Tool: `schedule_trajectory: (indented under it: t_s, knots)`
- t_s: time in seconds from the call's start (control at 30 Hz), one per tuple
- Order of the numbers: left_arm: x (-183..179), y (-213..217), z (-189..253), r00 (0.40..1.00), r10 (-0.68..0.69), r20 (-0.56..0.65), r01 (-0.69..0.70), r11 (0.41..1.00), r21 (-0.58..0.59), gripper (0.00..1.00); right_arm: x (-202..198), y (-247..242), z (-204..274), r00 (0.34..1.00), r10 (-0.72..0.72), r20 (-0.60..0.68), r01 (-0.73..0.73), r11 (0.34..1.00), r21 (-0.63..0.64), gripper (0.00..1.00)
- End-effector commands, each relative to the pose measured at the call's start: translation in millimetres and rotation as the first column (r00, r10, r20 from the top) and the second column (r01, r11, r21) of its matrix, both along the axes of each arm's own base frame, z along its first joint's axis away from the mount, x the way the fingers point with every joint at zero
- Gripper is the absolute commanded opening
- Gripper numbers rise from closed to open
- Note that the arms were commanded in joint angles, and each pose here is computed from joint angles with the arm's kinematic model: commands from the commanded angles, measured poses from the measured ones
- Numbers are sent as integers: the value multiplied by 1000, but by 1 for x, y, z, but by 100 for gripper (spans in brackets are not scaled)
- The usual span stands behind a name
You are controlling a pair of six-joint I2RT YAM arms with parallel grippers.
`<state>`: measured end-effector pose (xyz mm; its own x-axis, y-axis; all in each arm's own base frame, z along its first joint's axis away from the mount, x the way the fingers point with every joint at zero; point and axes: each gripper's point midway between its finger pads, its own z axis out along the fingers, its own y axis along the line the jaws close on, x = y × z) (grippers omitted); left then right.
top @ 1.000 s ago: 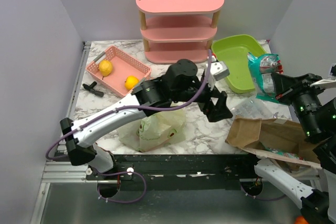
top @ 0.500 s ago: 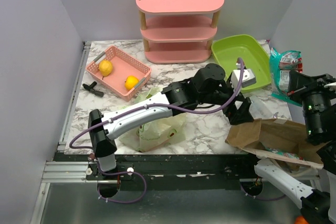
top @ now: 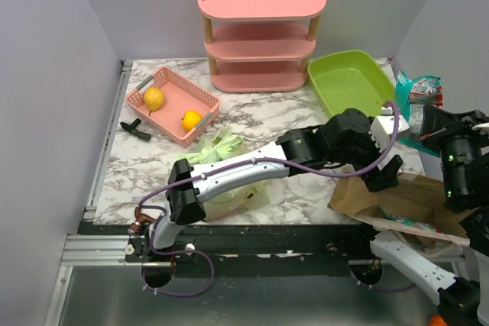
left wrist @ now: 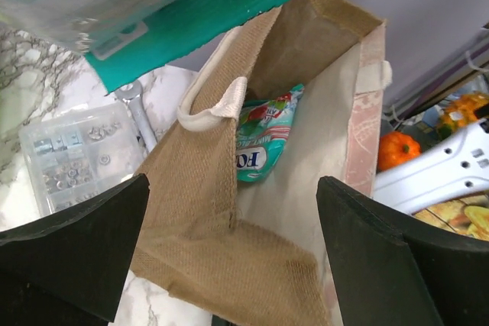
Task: Place the food into the grocery bag and tie it
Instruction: Move the grocery bag to the center of the board.
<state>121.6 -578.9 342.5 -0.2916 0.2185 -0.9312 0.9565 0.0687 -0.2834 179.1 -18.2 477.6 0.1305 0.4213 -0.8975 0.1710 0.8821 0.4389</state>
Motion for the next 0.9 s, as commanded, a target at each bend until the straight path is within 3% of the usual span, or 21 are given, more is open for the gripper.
schedule_trajectory:
  t_s: [0.0, 0.23, 0.33, 0.4, 0.43, 0.67, 0.87]
  knots:
    - [-1, -20, -17, 995, 91, 36, -93, 994, 58, 88, -5, -7, 12, 998, -26, 61, 24, 999, 27, 1]
    - [18, -20, -55, 975, 200, 101, -214, 963, 161, 65, -7, -9, 13, 998, -27, 60, 26, 1000, 18, 1]
    - [28, -14, -65, 960, 240, 146, -266, 943, 199, 50, -7, -8, 11, 998, -24, 57, 23, 1000, 17, 1]
    - [33, -9, -69, 952, 247, 179, -283, 934, 216, 9, -5, -6, 10, 998, -16, 54, 15, 1000, 17, 1]
    - [35, -7, -67, 948, 257, 190, -296, 930, 217, 0, -5, -5, 9, 999, -13, 53, 12, 1000, 17, 1]
    - [40, 23, -8, 933, 304, 194, -330, 936, 122, 0, -6, -5, 20, 997, -9, 73, 9, 1000, 13, 1]
    - [79, 61, 8, 910, 383, 157, -403, 906, 128, 0, -10, -7, 38, 992, -4, 123, 2, 1000, 18, 1]
